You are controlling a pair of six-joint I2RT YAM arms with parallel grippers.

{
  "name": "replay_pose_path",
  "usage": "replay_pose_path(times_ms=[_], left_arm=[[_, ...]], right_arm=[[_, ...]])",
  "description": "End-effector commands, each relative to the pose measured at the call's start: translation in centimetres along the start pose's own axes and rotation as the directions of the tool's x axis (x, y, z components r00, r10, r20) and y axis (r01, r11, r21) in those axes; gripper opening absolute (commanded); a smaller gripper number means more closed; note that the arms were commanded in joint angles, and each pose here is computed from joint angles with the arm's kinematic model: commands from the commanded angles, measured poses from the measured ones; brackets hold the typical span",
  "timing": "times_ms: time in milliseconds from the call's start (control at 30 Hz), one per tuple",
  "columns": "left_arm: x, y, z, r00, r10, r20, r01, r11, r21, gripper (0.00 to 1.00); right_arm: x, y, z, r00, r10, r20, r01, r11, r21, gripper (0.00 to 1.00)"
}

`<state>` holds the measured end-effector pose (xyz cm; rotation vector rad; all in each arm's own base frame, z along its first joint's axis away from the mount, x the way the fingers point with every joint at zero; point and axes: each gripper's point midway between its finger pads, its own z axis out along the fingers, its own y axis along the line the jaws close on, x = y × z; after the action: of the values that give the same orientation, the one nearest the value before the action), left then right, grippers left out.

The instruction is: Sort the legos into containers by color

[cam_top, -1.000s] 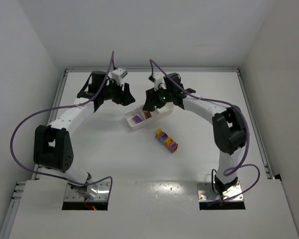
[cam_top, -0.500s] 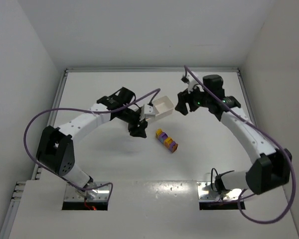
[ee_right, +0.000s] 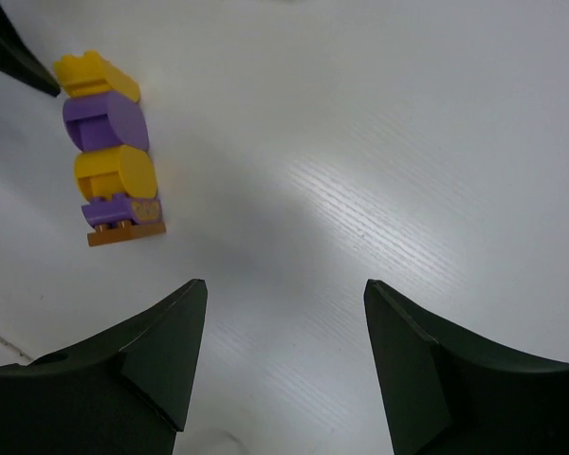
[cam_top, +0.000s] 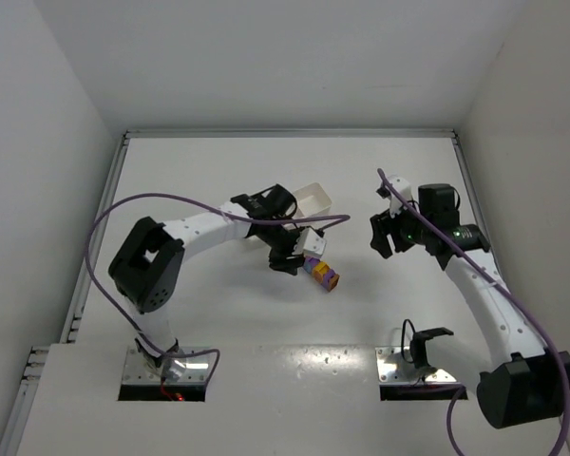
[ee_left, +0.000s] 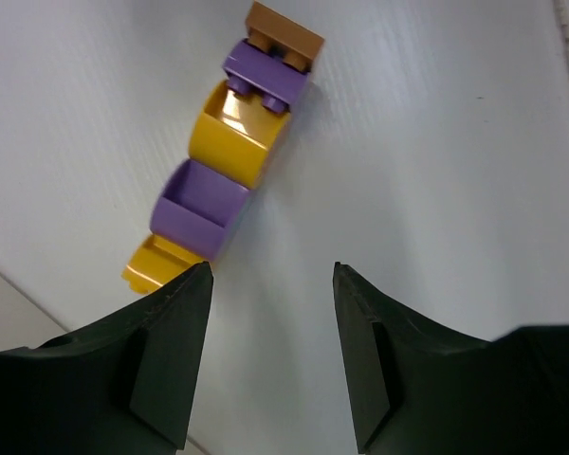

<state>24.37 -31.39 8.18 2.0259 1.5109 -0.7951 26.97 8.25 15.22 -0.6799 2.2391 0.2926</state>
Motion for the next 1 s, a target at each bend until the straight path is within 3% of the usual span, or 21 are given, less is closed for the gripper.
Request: replay_pose_path(times_ms=[0, 633, 967], left_arm=[[-1.8, 3.7, 0.9, 0.992, 0.120, 0.026, -0.119, 0.991, -0.056, 0.59], [-0.4, 5.5, 2.4, 0.981, 0.192, -0.023, -0.193, 0.980, -0.055, 0.59], [-1.7, 5.2, 4.5, 0.967, 0.255, -0.024, -0.255, 0.967, -0.018, 0.61]], right_arm=[[0.0, -0.2, -0.5, 1.000, -0.012, 0.017, 0.012, 1.000, 0.014, 0.69], [1.7, 0.0, 0.2, 1.000, 0.027, -0.003, -0.028, 0.999, -0.033, 0.69], [2.5, -0.7, 0.4, 0.999, 0.046, -0.020, -0.047, 0.998, -0.033, 0.69]])
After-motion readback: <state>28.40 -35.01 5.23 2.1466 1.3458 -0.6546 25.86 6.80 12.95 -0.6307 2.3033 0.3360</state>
